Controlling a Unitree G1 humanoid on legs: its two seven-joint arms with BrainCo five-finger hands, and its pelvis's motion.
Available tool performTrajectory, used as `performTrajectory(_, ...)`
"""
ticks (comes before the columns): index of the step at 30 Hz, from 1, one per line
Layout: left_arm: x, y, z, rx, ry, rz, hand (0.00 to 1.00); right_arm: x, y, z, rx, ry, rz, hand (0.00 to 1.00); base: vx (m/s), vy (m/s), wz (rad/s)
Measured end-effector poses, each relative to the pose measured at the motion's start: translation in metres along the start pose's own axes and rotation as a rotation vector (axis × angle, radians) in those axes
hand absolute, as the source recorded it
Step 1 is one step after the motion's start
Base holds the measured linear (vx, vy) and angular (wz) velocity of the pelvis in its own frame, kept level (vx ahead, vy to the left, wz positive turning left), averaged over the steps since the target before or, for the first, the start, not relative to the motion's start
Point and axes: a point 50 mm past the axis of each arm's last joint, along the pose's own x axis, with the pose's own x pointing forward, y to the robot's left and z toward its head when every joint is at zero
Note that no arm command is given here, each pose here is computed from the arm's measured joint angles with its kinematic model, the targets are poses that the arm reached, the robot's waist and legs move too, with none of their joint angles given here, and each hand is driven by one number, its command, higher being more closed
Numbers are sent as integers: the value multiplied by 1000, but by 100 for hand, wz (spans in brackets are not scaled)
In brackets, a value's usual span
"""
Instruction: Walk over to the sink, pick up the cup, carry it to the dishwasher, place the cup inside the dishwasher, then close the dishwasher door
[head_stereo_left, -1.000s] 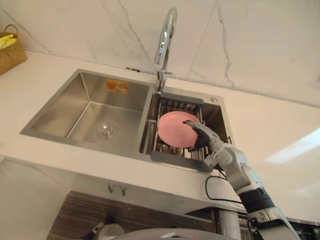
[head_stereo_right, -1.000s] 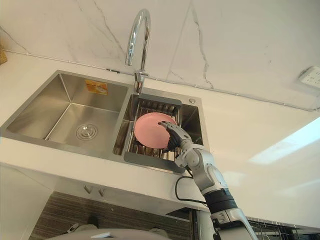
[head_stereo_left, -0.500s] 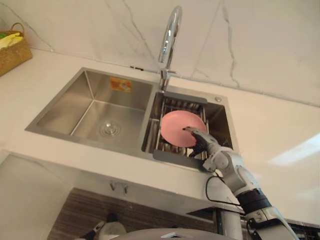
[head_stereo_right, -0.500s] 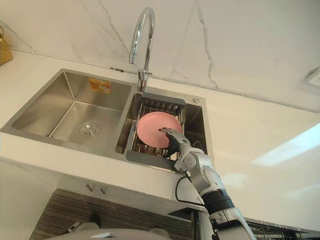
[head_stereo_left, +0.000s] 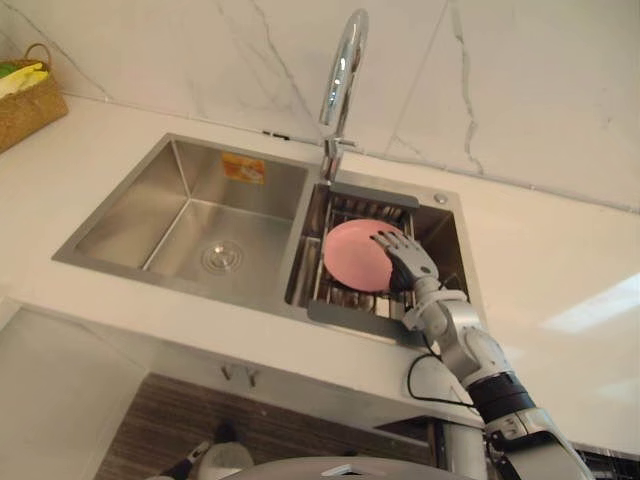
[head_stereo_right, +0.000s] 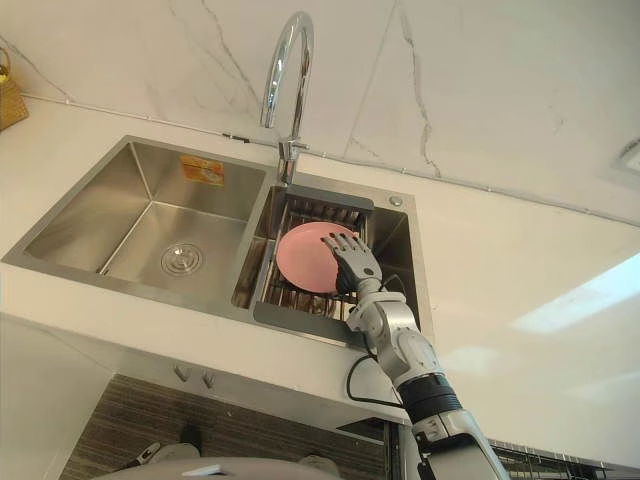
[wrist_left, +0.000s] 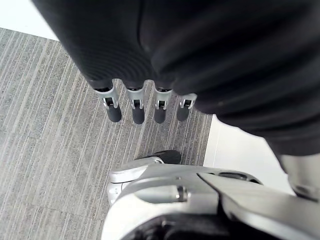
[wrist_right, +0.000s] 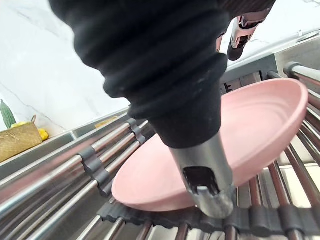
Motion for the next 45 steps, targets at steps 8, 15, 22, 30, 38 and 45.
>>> performTrajectory(8,0,0,-1,0,-5,-2,0,2,2,-4,-3,17,-14,0,-3,-3,9)
performTrajectory(15,0,0,0,3,-5,-6,0,12,9,-12,-31,26,25,0,4,-3,6)
performTrajectory(22,0,-1,0,15,-5,-20,0,12,13,-6,-68,-103,86,0,1,-3,2)
performTrajectory(30,-1,-1,0,44,-2,-20,0,11,18,-8,-52,-145,118,0,-3,-1,0)
performTrajectory(38,-1,0,-1,45,-1,-21,0,10,18,-10,-75,-155,128,100,0,0,0)
performTrajectory(45,-1,-1,0,47,-3,-22,0,8,22,-22,-122,-84,80,100,0,0,0)
